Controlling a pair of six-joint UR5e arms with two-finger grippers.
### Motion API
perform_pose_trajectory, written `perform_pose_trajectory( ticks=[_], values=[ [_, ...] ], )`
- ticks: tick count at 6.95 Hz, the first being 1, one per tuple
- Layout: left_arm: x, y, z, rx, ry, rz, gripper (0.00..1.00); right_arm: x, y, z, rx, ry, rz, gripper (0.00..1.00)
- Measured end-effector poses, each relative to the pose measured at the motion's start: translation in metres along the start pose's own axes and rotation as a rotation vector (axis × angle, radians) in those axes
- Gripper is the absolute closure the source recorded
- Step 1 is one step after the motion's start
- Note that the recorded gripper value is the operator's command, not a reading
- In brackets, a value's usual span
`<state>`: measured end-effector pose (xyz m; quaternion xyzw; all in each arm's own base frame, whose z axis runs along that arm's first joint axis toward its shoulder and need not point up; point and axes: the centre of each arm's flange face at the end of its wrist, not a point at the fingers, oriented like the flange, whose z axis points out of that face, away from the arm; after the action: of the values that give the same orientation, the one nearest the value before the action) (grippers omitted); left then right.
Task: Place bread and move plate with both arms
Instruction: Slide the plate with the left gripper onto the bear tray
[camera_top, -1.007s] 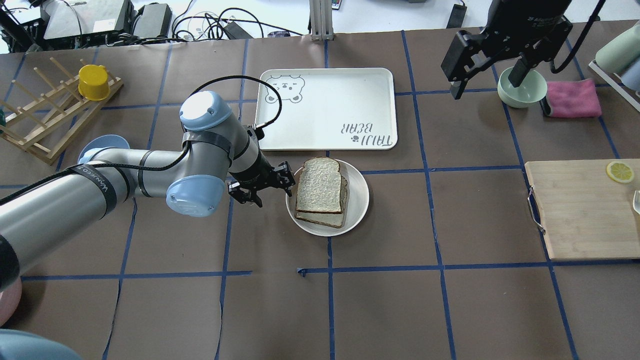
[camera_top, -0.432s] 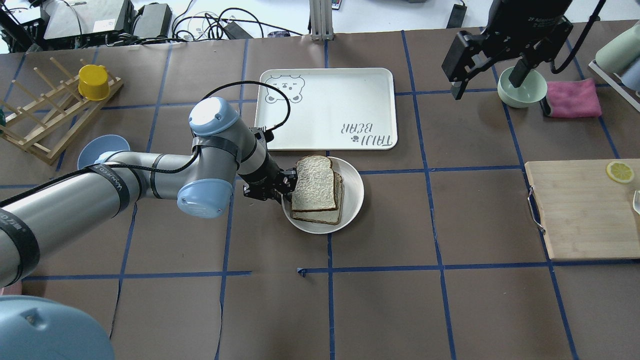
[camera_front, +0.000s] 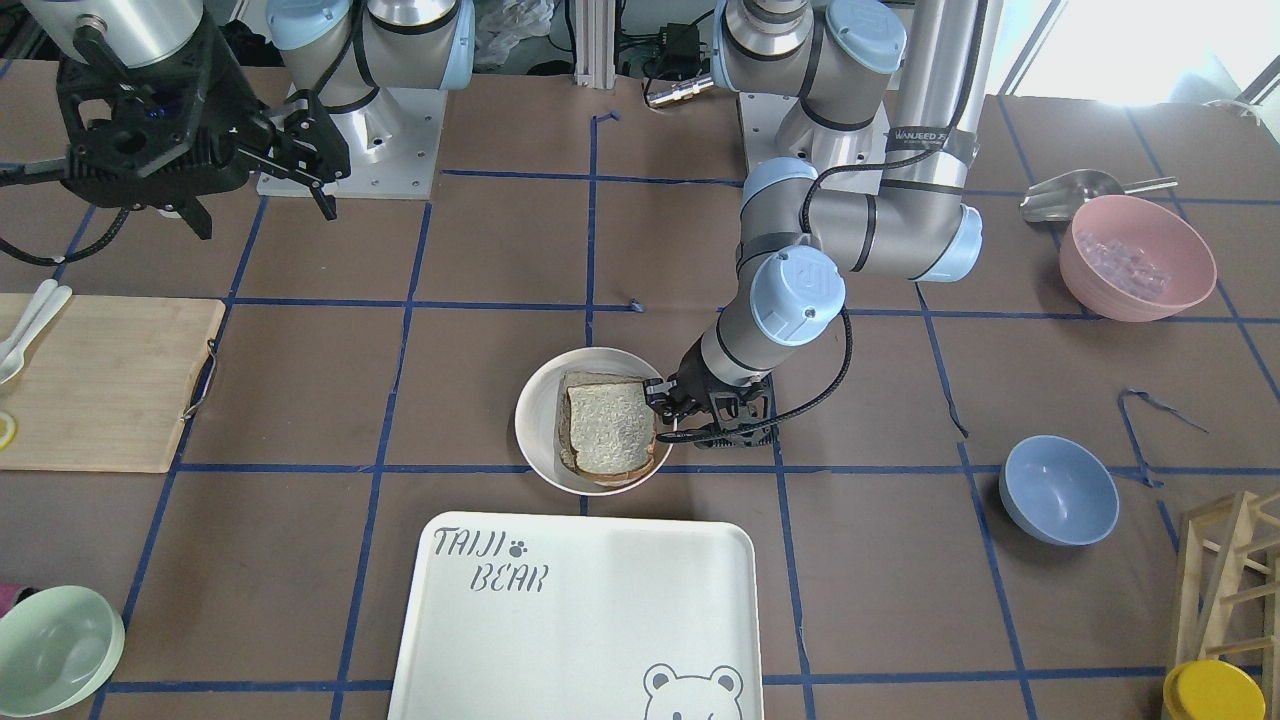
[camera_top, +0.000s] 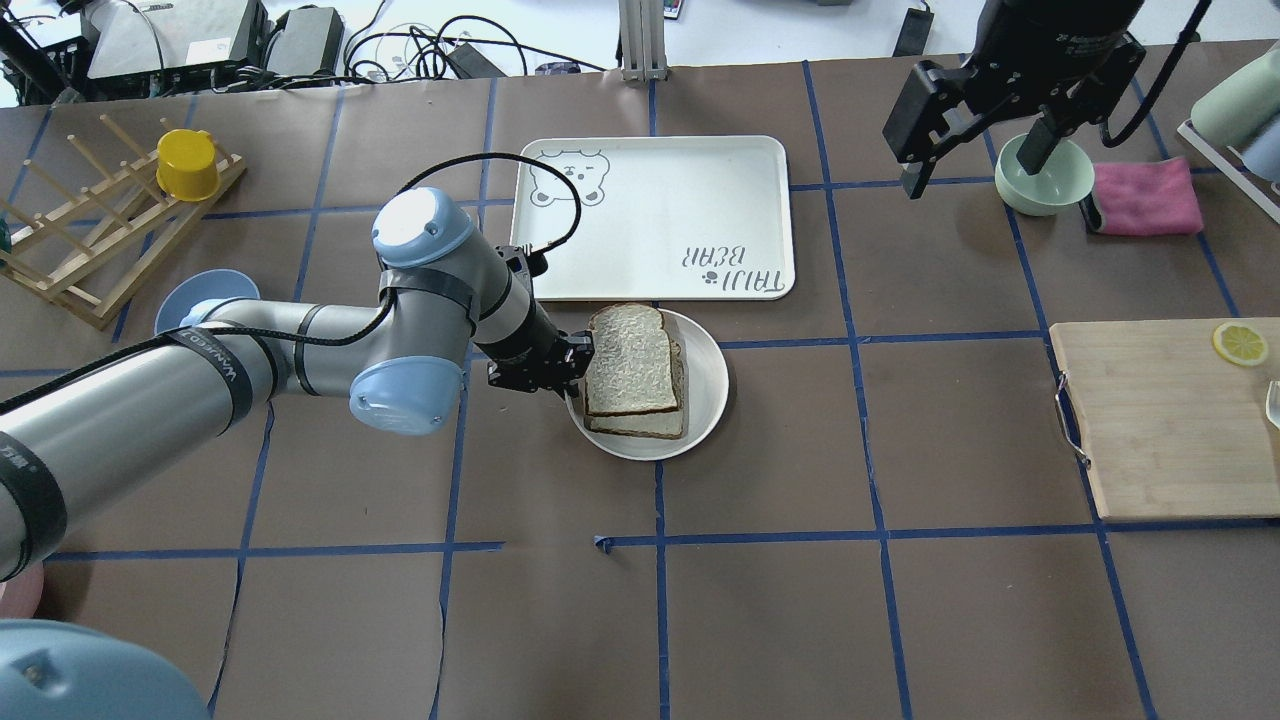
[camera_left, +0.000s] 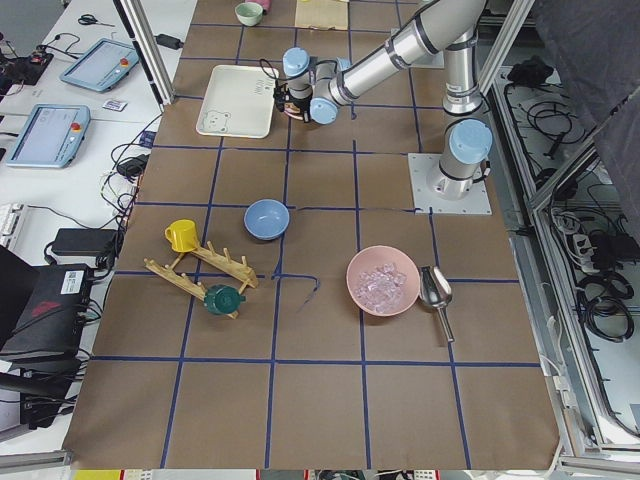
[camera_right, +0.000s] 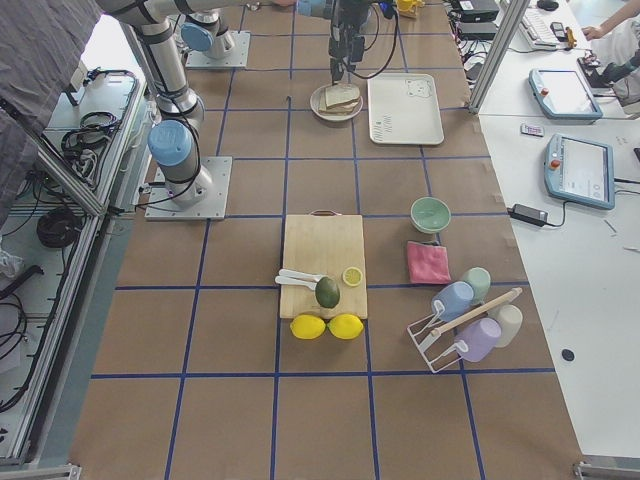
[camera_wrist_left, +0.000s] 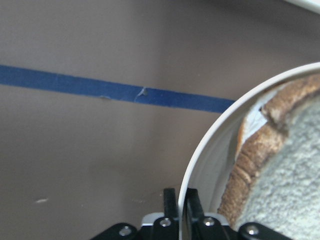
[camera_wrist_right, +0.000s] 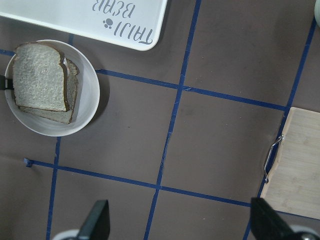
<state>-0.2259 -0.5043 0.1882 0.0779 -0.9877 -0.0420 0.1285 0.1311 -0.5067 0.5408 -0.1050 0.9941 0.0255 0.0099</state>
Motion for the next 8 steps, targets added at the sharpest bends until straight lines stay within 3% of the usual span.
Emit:
perform_pose_trajectory(
  ticks=[3,5,8],
  values=[
    [0.01,0.001,-0.036,0.069,0.042,0.01,1.0,0.001,-0.001,0.002,-0.003,-0.001,0.001,0.0],
    [0.016,-0.014,-0.064,0.114,0.104,-0.01,1.0,0.001,-0.001,0.004,-0.006,-0.001,0.003,0.0],
    [0.032,-0.092,-0.093,0.189,0.153,-0.019,1.0,0.003,-0.001,0.005,-0.009,-0.002,0.004,0.0]
  ],
)
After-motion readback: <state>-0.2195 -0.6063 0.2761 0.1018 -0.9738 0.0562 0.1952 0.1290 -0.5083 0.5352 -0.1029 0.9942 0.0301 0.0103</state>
